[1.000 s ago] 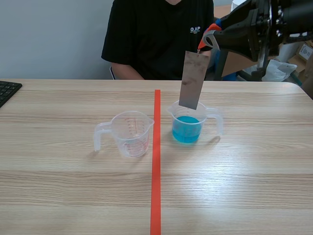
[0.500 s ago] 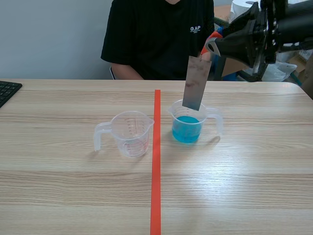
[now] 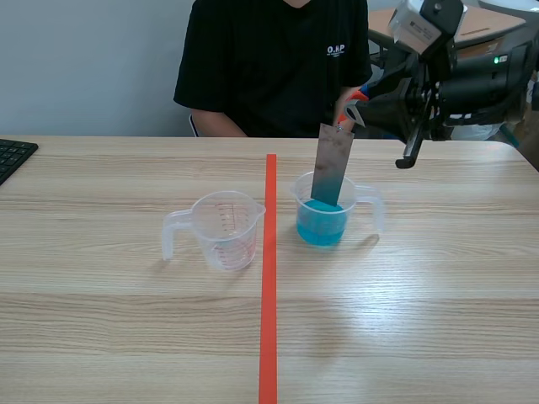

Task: Do the redox reaction experiment.
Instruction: 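Lower the plate into the blue solution, then hold the plate still in the solution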

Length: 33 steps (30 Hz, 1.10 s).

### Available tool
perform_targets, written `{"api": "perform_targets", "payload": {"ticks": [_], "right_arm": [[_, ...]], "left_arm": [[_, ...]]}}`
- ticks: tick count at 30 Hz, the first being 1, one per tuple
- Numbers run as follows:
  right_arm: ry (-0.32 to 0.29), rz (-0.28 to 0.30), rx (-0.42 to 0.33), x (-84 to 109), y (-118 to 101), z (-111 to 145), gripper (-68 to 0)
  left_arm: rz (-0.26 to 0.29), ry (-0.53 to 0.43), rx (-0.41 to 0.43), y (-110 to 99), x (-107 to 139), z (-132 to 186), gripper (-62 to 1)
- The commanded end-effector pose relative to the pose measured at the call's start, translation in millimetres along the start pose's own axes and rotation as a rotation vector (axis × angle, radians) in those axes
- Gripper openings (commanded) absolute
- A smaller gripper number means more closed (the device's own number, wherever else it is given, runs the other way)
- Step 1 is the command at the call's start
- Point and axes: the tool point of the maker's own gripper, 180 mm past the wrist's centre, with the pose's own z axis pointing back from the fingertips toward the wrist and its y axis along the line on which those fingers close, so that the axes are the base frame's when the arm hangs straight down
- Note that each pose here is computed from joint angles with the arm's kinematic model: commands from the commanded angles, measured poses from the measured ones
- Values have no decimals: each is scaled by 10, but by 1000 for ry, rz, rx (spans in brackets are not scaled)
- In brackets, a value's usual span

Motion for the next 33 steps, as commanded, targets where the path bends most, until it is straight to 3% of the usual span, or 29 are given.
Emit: {"api": "perform_targets", "payload": {"ticks": [1, 11, 20, 33], "right_arm": [[-26, 21, 3, 93, -39, 0, -662], [5, 35, 11, -49, 1, -80, -662], [36, 37, 65, -176, 179, -145, -662], [41, 37, 64, -195, 174, -136, -662]], "left_arm": [[6, -23, -6, -25, 48, -8, -569], [6, -23, -6, -25, 48, -8, -569], [5, -25, -7, -26, 55, -14, -569], [5, -24, -6, -25, 53, -13, -569]]}}
